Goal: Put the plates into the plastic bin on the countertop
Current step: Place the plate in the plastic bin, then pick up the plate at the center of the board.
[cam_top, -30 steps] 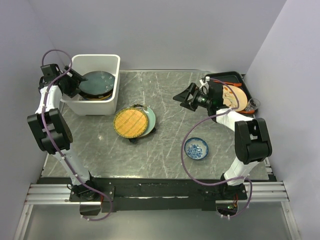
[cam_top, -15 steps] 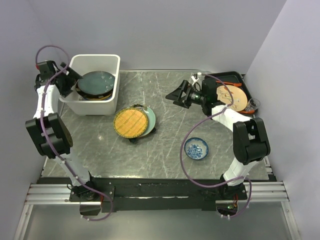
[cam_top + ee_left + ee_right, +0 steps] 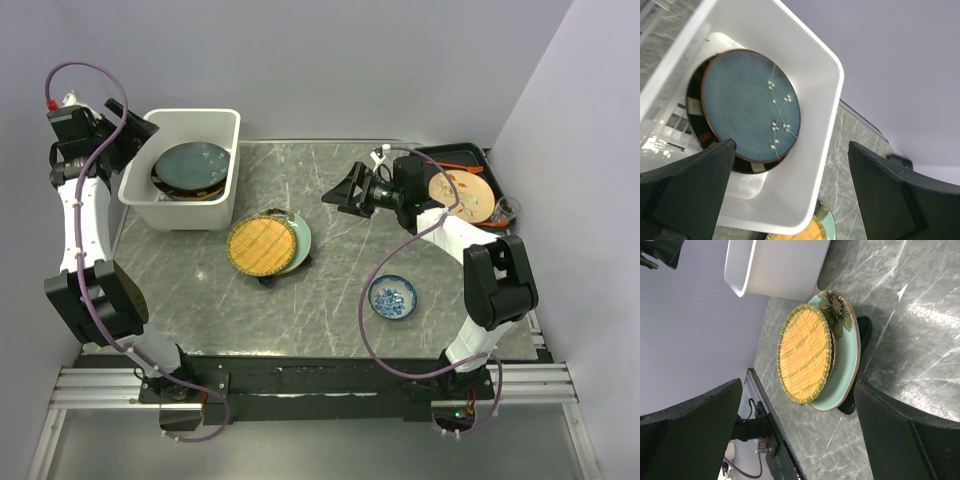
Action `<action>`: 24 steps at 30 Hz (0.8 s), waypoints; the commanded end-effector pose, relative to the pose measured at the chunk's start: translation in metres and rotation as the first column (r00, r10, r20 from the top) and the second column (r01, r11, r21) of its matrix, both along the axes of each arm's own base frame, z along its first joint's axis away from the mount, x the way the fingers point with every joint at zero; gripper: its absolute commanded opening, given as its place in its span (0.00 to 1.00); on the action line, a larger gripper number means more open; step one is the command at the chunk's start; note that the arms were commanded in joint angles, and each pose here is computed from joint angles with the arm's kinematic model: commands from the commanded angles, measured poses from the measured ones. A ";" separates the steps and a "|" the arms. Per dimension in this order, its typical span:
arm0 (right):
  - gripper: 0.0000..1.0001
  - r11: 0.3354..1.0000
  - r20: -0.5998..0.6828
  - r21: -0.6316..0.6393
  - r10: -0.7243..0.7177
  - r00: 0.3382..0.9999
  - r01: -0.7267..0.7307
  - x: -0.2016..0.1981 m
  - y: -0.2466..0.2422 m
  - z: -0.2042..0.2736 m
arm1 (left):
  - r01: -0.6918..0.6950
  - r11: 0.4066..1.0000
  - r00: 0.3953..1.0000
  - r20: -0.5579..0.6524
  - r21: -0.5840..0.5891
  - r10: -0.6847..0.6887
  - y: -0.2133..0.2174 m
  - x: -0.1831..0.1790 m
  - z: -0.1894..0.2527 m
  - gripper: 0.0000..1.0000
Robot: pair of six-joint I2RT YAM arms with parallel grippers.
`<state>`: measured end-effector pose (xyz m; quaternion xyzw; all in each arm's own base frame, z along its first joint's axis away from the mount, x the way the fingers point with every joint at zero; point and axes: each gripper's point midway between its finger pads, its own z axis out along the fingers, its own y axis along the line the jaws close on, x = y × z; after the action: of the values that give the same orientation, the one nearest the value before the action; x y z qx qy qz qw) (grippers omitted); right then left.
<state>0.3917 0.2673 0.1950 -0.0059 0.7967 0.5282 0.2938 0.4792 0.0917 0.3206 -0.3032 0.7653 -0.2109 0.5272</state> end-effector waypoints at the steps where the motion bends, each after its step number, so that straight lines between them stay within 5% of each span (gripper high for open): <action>1: 1.00 0.998 0.063 0.016 0.053 0.997 -0.054 0.000 0.014 0.021 | 0.128 0.992 0.987 0.096 0.023 -0.129 -0.027 -0.010 0.029 0.99; 15: 0.98 0.990 0.050 -0.023 0.141 0.989 -0.140 -0.014 0.048 0.013 | 0.432 0.901 0.896 0.097 0.042 -0.434 -0.127 -0.019 0.015 0.99; 24: 0.85 0.975 0.006 -0.051 0.217 0.976 -0.216 -0.025 0.071 -0.008 | 0.556 0.831 0.828 0.078 0.014 -0.555 -0.183 -0.037 -0.006 0.99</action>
<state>0.3660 0.3233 0.1749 -0.0704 0.8144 0.5265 0.2335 0.4580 -0.0708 0.2888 -0.1098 0.8184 -0.3459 0.4455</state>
